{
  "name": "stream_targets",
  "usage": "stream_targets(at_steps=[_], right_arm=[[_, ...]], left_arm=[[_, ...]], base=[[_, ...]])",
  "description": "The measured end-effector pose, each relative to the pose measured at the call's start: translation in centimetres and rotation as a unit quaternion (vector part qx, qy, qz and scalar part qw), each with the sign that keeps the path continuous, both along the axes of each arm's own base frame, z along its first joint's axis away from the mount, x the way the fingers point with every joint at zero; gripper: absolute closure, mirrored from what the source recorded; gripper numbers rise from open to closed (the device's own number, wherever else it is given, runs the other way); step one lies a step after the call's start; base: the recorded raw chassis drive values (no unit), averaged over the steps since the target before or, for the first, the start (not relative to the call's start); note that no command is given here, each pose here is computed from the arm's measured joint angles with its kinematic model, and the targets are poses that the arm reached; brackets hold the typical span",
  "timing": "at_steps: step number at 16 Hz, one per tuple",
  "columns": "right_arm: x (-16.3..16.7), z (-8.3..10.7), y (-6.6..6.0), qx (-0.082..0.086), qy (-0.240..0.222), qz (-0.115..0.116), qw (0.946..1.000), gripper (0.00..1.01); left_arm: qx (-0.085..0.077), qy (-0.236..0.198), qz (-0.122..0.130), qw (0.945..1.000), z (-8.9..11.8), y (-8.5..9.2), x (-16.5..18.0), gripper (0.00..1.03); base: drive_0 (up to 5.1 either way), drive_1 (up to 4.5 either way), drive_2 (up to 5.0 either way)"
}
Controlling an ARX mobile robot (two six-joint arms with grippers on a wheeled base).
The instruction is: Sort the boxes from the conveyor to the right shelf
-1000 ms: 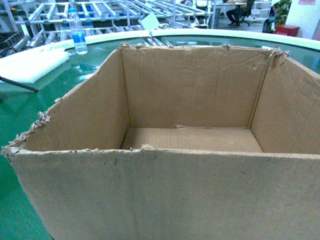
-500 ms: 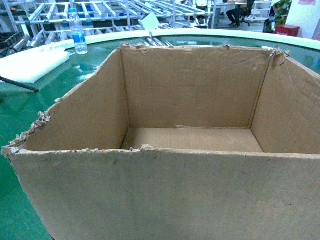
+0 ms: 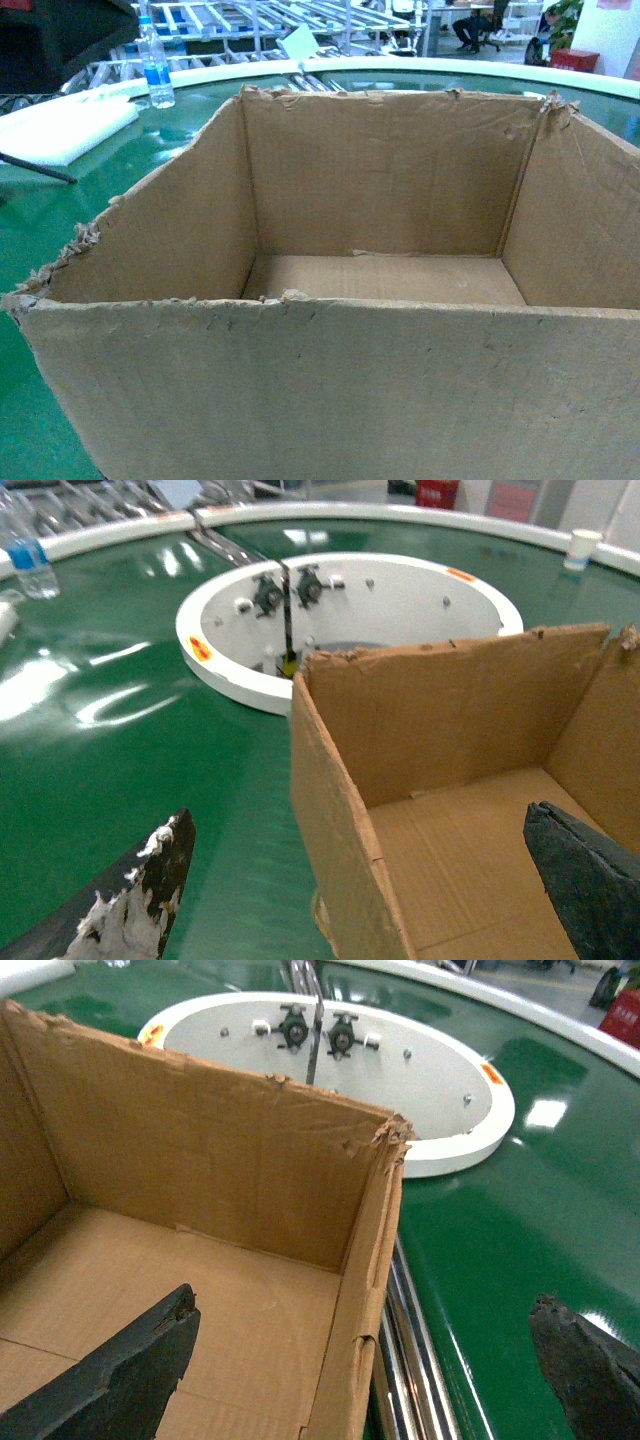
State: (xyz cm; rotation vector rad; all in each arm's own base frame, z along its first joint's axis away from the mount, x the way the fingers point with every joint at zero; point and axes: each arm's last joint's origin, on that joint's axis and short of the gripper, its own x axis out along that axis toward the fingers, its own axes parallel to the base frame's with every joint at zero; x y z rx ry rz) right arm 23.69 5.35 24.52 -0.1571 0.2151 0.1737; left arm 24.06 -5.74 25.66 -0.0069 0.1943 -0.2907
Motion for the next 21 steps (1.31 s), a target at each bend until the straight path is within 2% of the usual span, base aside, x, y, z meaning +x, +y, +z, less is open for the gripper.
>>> stream_targets(at_steps=[2, 3, 4, 6, 7, 8, 10, 13, 14, 16, 19, 21], right_arm=[[2.4, -0.5, 0.5, -0.001, 0.045, 0.001, 0.999, 0.03], [3.1, -1.1, 0.7, -0.002, 0.06, -0.001, 0.9982, 0.03], [3.3, -1.6, 0.7, -0.004, 0.075, -0.002, 0.9972, 0.03], [3.4, -1.9, 0.5, -0.002, 0.086, -0.013, 0.9962, 0.03], [3.4, -2.0, 0.3, 0.004, 0.087, -0.018, 0.996, 0.03], [3.1, -3.3, 0.3, 0.01, 0.105, -0.023, 0.9942, 0.03], [3.2, -3.9, 0.3, 0.012, 0.112, -0.025, 0.9933, 0.03], [3.3, -4.0, 0.3, 0.016, 0.11, -0.027, 0.9935, 0.03], [3.3, -4.1, 0.1, 0.02, 0.11, -0.031, 0.9933, 0.07], [3.1, -4.0, 0.1, 0.02, 0.108, -0.03, 0.9935, 0.73], [3.0, -3.9, 0.1, 0.021, 0.106, -0.034, 0.9936, 0.89], [2.9, -4.0, 0.1, 0.023, 0.107, -0.034, 0.9934, 0.93]], left_arm=[[0.001, 0.042, -0.037, 0.9984, 0.1, -0.9, 1.9, 0.05], [0.006, 0.075, -0.045, 0.9962, -0.5, -1.4, 2.5, 0.05], [0.014, 0.117, -0.047, 0.9919, -1.6, -1.7, 2.7, 0.05], [0.016, 0.178, -0.05, 0.9826, -2.9, -2.1, 2.4, 0.05], [0.019, 0.186, -0.049, 0.9812, -3.0, -2.4, 2.1, 0.05], [0.02, 0.206, -0.046, 0.9772, -4.1, -2.5, 1.6, 0.05], [0.024, 0.221, -0.043, 0.9741, -5.0, -2.6, 1.5, 0.05], [0.02, 0.23, -0.038, 0.9721, -5.6, -2.6, 1.5, 0.05], [0.018, 0.234, -0.034, 0.9715, -5.8, -2.6, 1.5, 0.11], [0.006, 0.242, -0.03, 0.9699, -5.9, -2.6, 1.4, 0.76], [0.001, 0.242, -0.017, 0.9701, -5.9, -2.5, 1.3, 0.91], [0.001, 0.242, -0.013, 0.9702, -5.9, -2.5, 1.3, 0.94]], base=[[0.0, 0.0, 0.0], [0.0, 0.0, 0.0], [0.0, 0.0, 0.0], [0.0, 0.0, 0.0], [0.0, 0.0, 0.0], [0.0, 0.0, 0.0], [0.0, 0.0, 0.0], [0.0, 0.0, 0.0], [0.0, 0.0, 0.0], [0.0, 0.0, 0.0], [0.0, 0.0, 0.0], [0.0, 0.0, 0.0]])
